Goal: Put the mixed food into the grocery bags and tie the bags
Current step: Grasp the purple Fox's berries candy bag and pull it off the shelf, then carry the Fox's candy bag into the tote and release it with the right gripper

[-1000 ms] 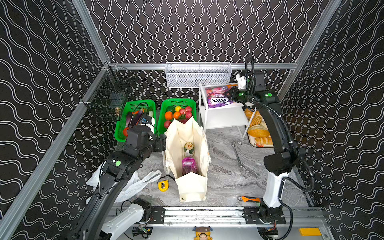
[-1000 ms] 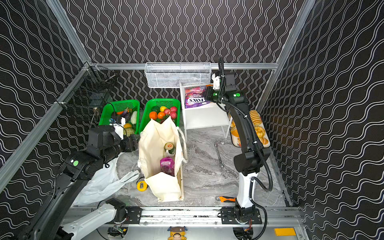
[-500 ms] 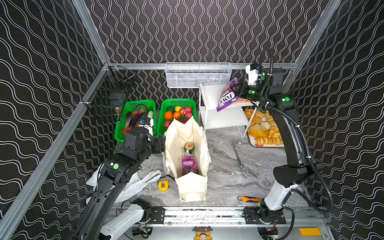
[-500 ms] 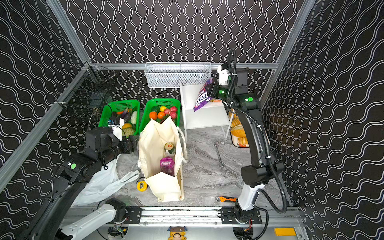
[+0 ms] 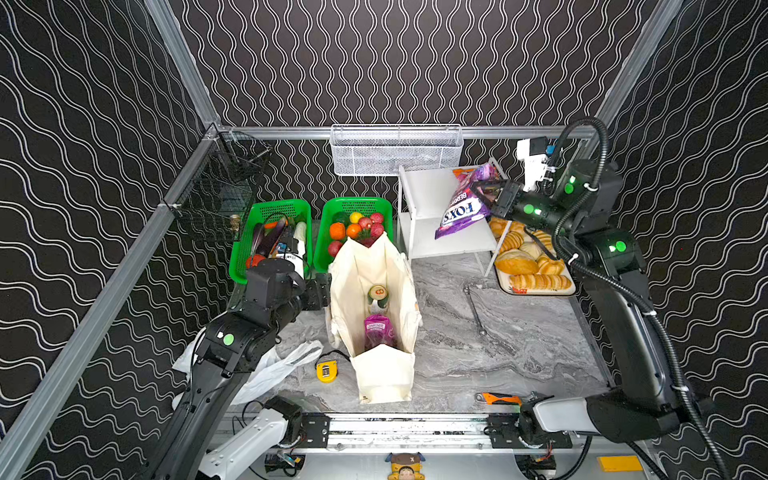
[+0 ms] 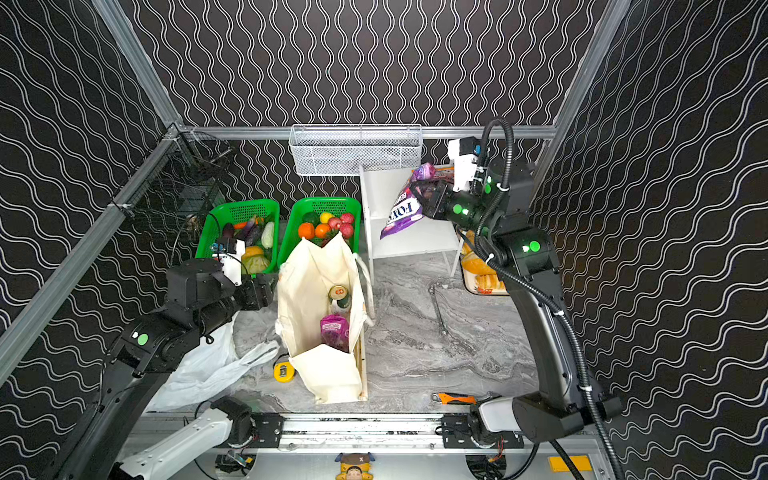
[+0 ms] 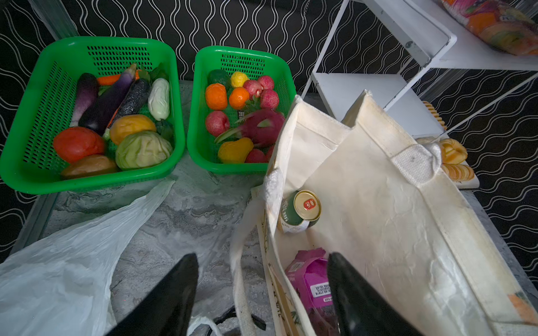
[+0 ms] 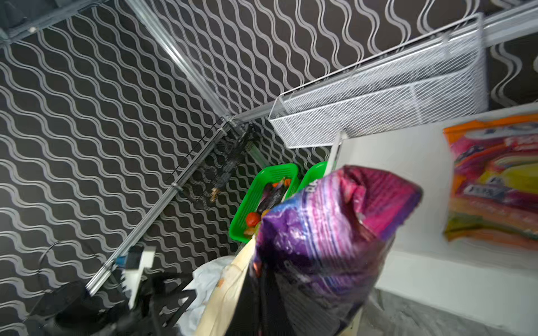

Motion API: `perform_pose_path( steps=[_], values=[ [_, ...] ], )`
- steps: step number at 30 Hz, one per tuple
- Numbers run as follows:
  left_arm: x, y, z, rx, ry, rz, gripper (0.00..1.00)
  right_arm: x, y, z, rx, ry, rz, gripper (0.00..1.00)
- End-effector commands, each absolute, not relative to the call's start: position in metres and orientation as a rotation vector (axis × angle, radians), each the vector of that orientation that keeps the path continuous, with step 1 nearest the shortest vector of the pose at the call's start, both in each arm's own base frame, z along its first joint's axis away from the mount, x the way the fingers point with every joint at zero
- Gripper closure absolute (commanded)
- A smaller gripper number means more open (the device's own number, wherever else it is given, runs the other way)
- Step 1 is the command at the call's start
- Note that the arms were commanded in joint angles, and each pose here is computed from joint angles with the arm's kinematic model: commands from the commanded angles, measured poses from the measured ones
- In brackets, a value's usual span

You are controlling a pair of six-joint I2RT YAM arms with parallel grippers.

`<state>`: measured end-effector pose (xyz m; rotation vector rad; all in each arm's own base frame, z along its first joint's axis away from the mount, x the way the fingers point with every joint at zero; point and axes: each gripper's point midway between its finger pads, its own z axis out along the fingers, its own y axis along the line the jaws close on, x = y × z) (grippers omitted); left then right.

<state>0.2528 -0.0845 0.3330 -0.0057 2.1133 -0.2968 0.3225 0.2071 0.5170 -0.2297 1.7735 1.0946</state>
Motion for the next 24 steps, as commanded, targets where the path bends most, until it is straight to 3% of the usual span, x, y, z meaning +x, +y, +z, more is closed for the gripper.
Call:
perform_pose_path(
  steps=[1, 11, 24],
  values=[
    [0.253, -0.088, 0.335, -0.027, 2.101, -0.341, 0.26, 0.290, 0.233, 0.522, -0.328, 1.723, 1.176, 1.00],
    [0.249, -0.097, 0.322, -0.054, 2.135, -0.426, 0.25, 0.228, 0.329, 0.423, -0.488, 2.017, 1.154, 1.00],
    [0.241, -0.097, 0.310, -0.092, 2.167, -0.461, 0.24, 0.209, 0.395, 0.319, -0.593, 2.339, 0.949, 1.00]
  ],
)
